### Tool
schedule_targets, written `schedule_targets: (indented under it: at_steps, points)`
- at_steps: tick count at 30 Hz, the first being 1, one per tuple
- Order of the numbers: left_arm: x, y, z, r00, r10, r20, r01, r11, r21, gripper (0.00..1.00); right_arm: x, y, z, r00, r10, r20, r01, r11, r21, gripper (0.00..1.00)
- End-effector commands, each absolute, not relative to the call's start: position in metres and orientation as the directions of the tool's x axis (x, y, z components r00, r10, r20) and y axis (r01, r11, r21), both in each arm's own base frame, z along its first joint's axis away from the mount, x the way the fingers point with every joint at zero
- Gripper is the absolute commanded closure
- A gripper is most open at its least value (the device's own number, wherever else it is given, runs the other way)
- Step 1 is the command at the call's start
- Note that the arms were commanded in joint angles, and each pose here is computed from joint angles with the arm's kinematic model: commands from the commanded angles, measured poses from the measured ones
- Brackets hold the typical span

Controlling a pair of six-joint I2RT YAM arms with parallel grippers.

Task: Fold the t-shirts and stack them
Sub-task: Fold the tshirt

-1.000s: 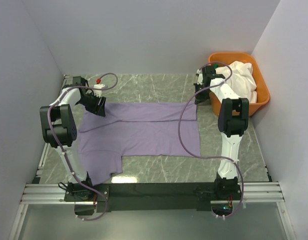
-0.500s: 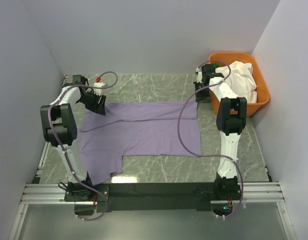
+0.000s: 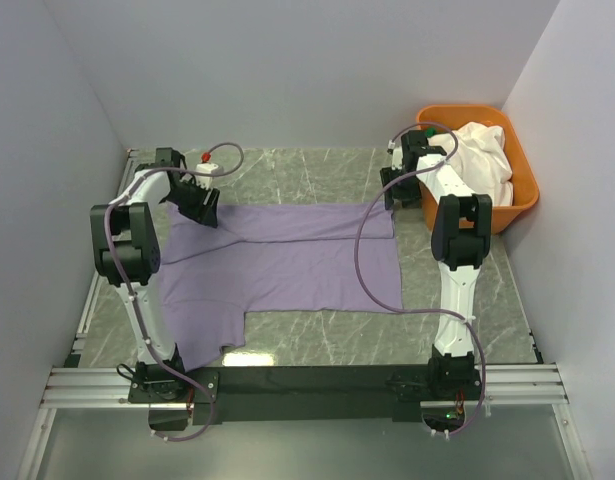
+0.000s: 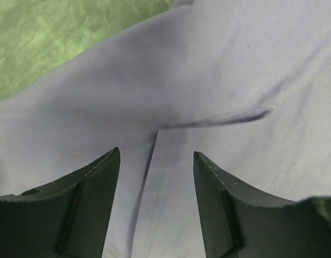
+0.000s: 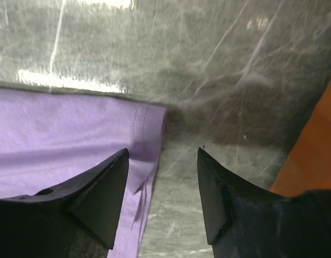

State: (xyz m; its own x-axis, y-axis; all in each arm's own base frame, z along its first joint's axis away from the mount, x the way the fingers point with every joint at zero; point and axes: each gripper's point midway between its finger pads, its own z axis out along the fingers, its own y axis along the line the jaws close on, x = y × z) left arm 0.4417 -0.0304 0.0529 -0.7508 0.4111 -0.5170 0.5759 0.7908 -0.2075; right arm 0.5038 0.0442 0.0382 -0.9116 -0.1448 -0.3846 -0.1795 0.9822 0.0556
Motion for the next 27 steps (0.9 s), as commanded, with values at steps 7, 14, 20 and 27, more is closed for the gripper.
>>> schedule_targets:
  at_steps: [7, 14, 20, 27]
  points:
    - [0.450, -0.041, 0.041, -0.740, 0.439, -0.511, 0.597, 0.777, -0.197, 0.42, 0.480, 0.050, 0.077, -0.898, -0.191, -0.396, -0.233, 0.971, 0.061, 0.38]
    - [0.429, -0.051, 0.050, -0.713, 0.473, -0.518, 0.643, 0.735, -0.214, 0.56, 0.477, 0.049, 0.074, -0.904, -0.197, -0.380, -0.236, 0.970, 0.057, 0.38]
    - [0.414, -0.055, 0.055, -0.714, 0.482, -0.508, 0.655, 0.716, -0.241, 0.70, 0.479, 0.051, 0.073, -0.905, -0.194, -0.380, -0.236, 0.969, 0.067, 0.38]
    - [0.394, -0.068, 0.083, -0.672, 0.483, -0.561, 0.699, 0.664, -0.265, 0.88, 0.476, 0.054, 0.083, -0.893, -0.220, -0.392, -0.270, 0.960, 0.077, 0.38]
